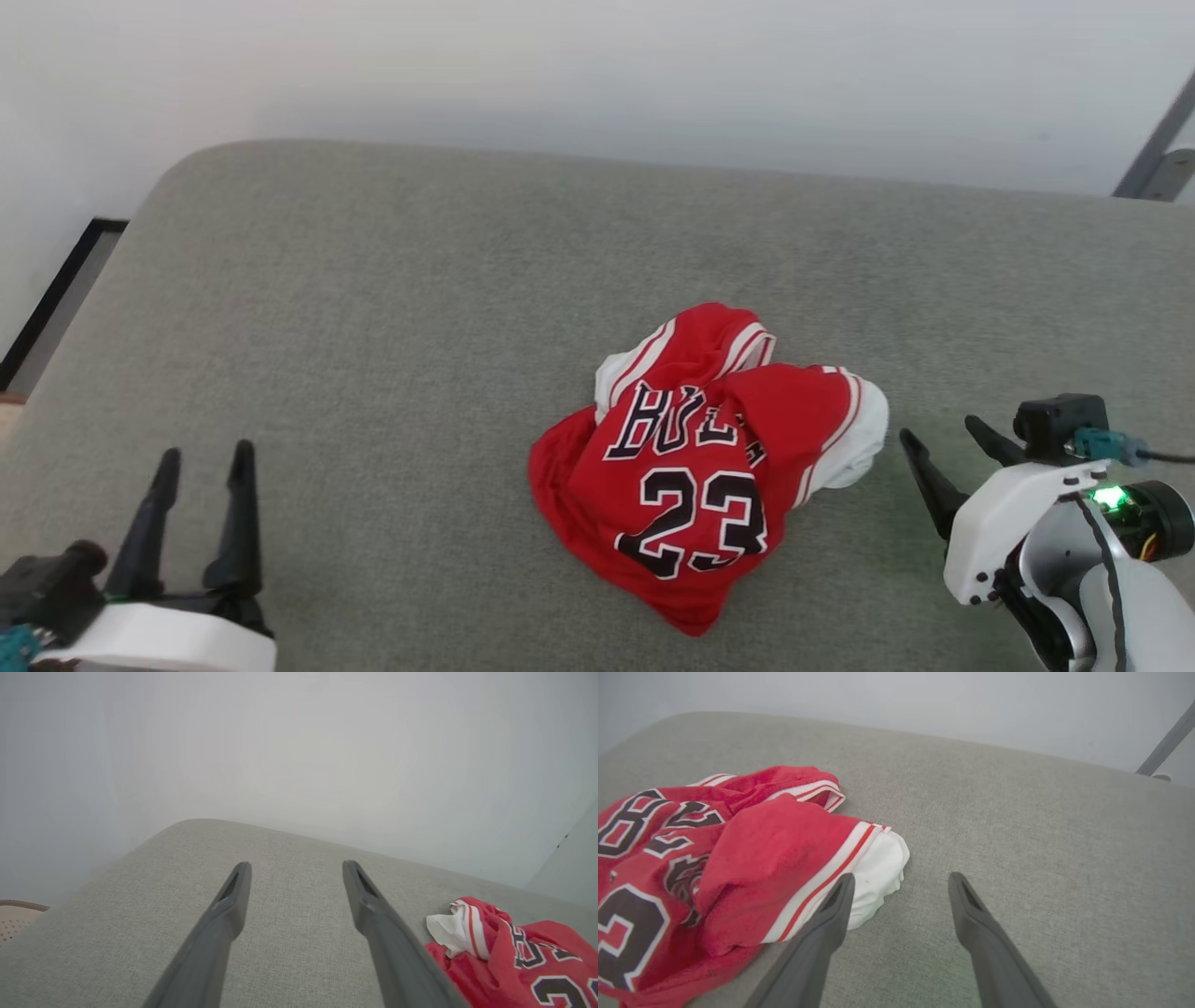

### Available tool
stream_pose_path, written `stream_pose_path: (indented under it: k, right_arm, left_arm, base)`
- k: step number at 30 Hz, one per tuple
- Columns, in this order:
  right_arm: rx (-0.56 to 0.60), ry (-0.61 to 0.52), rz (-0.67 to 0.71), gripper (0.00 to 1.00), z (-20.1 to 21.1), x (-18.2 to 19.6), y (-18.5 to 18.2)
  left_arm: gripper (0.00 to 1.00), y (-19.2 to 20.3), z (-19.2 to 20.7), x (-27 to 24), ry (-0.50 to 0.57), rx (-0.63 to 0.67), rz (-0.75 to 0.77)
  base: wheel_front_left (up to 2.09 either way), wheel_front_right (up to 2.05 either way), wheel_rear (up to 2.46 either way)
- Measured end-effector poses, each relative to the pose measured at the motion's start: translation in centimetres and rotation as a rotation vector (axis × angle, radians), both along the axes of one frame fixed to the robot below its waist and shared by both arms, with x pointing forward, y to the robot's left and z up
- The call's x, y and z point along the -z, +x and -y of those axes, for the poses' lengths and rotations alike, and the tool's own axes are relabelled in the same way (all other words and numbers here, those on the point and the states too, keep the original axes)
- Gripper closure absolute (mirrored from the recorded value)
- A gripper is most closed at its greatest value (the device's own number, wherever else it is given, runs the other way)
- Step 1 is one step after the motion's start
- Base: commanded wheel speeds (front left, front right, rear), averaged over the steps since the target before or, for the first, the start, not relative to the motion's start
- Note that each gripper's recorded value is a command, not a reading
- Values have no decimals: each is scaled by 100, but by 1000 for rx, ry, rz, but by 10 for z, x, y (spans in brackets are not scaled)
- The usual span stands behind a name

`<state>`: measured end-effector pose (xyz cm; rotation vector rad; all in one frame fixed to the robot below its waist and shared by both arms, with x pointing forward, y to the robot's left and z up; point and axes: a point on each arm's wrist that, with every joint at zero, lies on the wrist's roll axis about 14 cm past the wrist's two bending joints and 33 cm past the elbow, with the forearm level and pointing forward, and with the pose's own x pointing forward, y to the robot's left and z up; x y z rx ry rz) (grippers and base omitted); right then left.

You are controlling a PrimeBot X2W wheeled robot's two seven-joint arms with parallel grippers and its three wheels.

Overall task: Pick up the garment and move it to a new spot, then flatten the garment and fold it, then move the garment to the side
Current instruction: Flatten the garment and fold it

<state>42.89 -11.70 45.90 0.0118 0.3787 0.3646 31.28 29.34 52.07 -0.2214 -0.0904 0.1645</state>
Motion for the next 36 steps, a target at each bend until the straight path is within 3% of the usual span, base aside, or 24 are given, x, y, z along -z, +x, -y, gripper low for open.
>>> stream_pose_path:
  k: [12,19,20,21,22,29,36]
  right_arm:
    - [-121,-109,-311,0,-22,60,-2]
    - [-196,-197,-415,0,-35,84,5]
    - [-203,-203,-428,5,-37,87,7]
    - [-215,-217,-437,58,-39,89,8]
    - [-222,-220,-442,100,-42,91,11]
    - [-239,-218,-453,100,-46,89,19]
    - [-178,-240,-417,100,-8,66,28]
  left_arm:
    - [0,8,3,5,-31,-18,4]
    - [0,14,1,7,-32,-32,4]
    - [0,14,0,7,-30,-37,1]
    - [0,15,-1,8,-29,-40,0]
    - [0,15,-2,8,-29,-43,-2]
    - [0,17,-8,8,-31,-62,4]
    - [0,21,-8,9,-29,-55,7]
  base:
    - [0,0,0]
    - [0,0,0]
    - [0,0,0]
    - [0,0,0]
    - [0,0,0]
    - [0,0,0]
    - [0,0,0]
